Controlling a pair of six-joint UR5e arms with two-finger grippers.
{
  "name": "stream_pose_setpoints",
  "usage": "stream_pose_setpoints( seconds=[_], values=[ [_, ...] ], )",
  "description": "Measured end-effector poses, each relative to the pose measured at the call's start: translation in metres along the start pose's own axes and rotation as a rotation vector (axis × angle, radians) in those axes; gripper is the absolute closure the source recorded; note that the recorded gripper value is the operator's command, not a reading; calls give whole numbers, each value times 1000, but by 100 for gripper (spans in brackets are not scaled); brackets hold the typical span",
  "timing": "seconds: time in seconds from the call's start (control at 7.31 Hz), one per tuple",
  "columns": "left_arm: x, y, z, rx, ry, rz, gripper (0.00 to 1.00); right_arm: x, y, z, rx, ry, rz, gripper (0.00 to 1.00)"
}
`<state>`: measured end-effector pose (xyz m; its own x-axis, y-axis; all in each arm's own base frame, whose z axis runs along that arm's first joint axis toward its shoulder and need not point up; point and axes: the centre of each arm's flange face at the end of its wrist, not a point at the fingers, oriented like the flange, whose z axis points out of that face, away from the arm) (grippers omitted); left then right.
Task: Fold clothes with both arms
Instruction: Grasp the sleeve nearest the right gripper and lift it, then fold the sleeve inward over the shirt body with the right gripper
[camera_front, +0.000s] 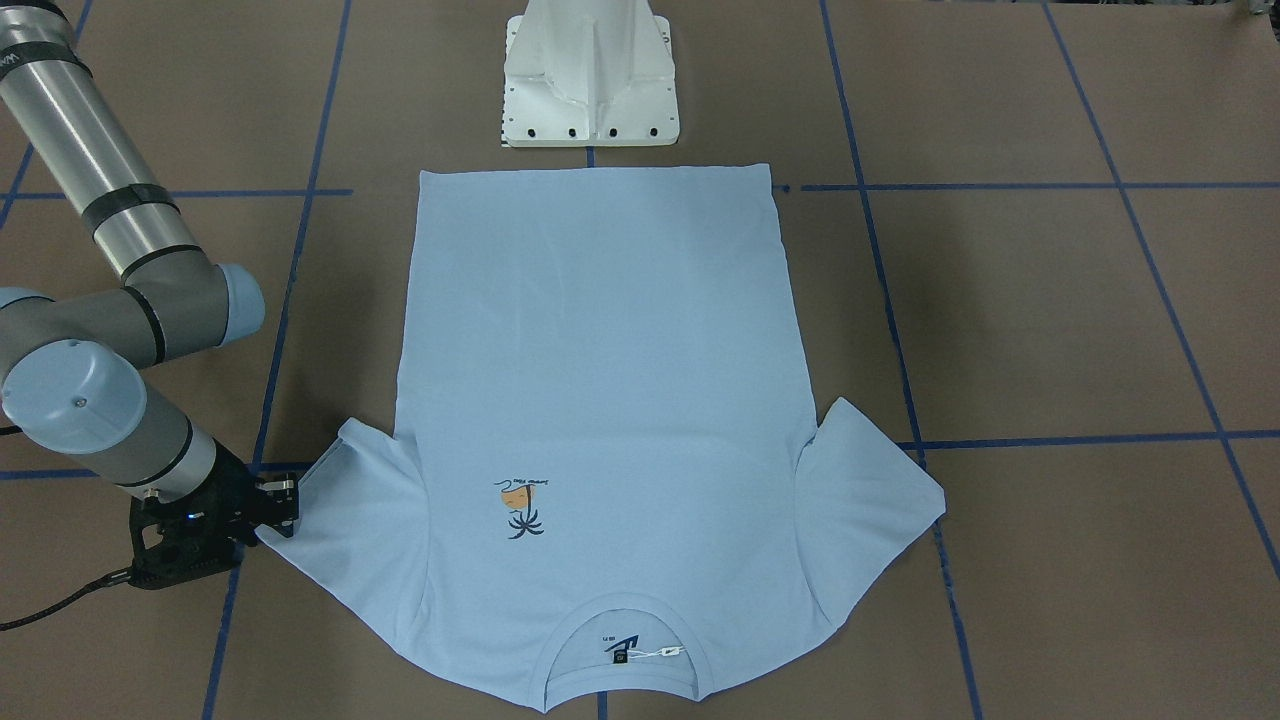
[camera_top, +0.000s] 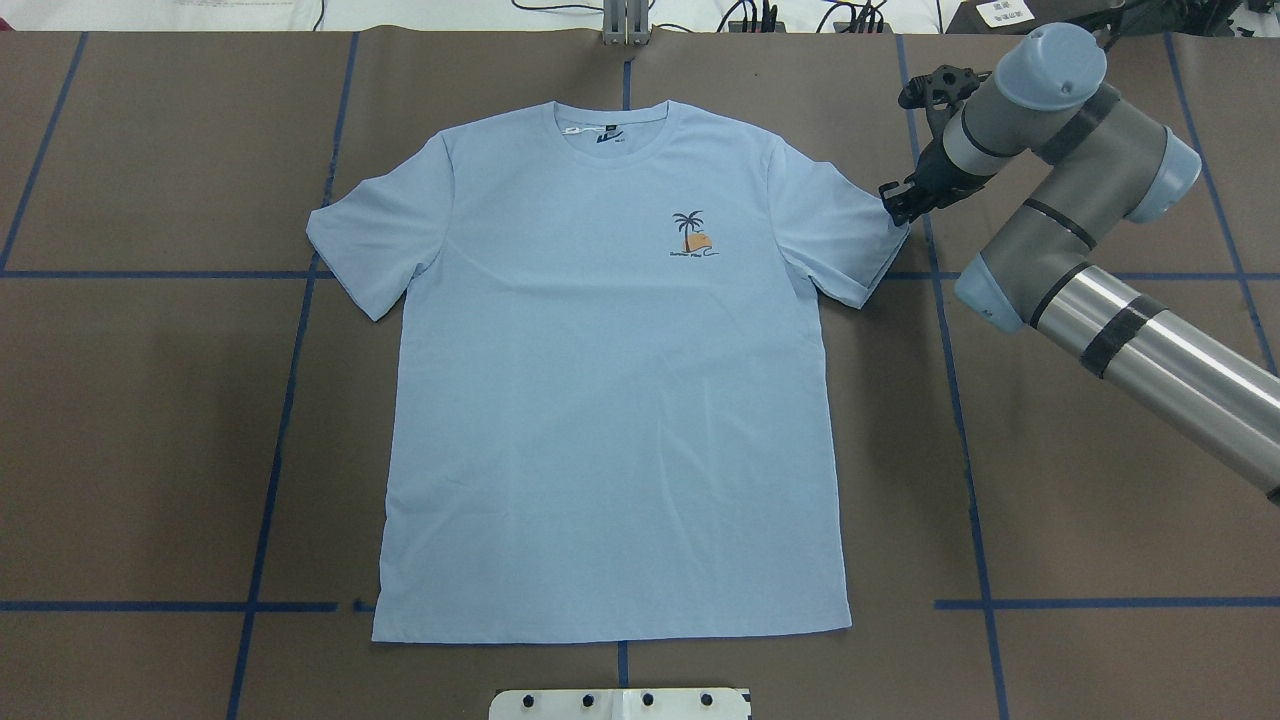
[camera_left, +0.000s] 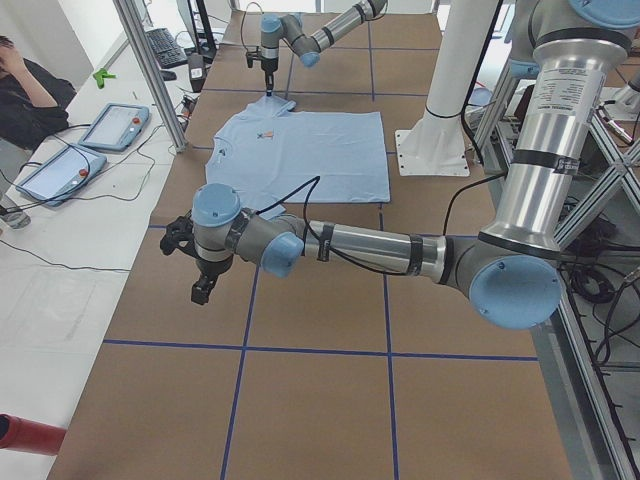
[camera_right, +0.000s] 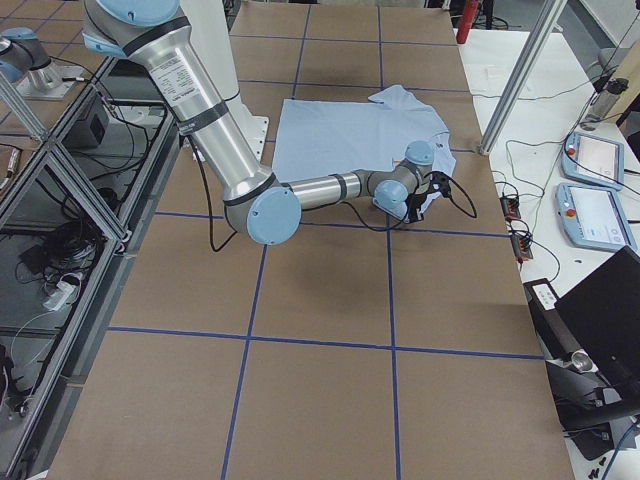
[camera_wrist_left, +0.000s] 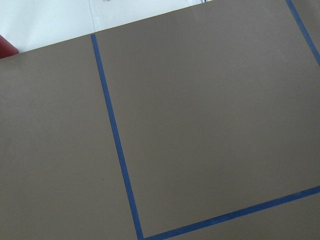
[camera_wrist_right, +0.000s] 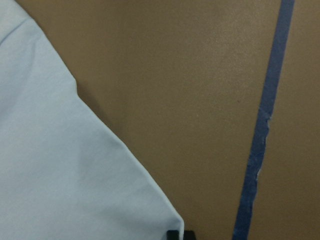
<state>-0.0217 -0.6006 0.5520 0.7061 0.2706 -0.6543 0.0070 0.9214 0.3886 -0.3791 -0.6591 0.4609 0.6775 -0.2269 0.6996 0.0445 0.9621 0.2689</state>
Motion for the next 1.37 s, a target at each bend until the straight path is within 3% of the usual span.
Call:
stream_pose_setpoints(
  seconds=[0.68, 0.96, 1.23, 1.37],
  values=[
    [0, 1, 0, -1, 0, 1, 0, -68, 6, -32, 55, -86, -61, 100],
    [-1, 3, 1, -3, 0, -1, 0, -126, -9, -44, 84, -120, -25, 100],
    [-1, 1, -1, 0, -2, -5, 0, -203, -54, -39, 144, -79, 23, 100],
    [-2, 0, -3, 3, -3, -6, 0, -235, -79, -31, 165, -37, 35, 1]
  ],
)
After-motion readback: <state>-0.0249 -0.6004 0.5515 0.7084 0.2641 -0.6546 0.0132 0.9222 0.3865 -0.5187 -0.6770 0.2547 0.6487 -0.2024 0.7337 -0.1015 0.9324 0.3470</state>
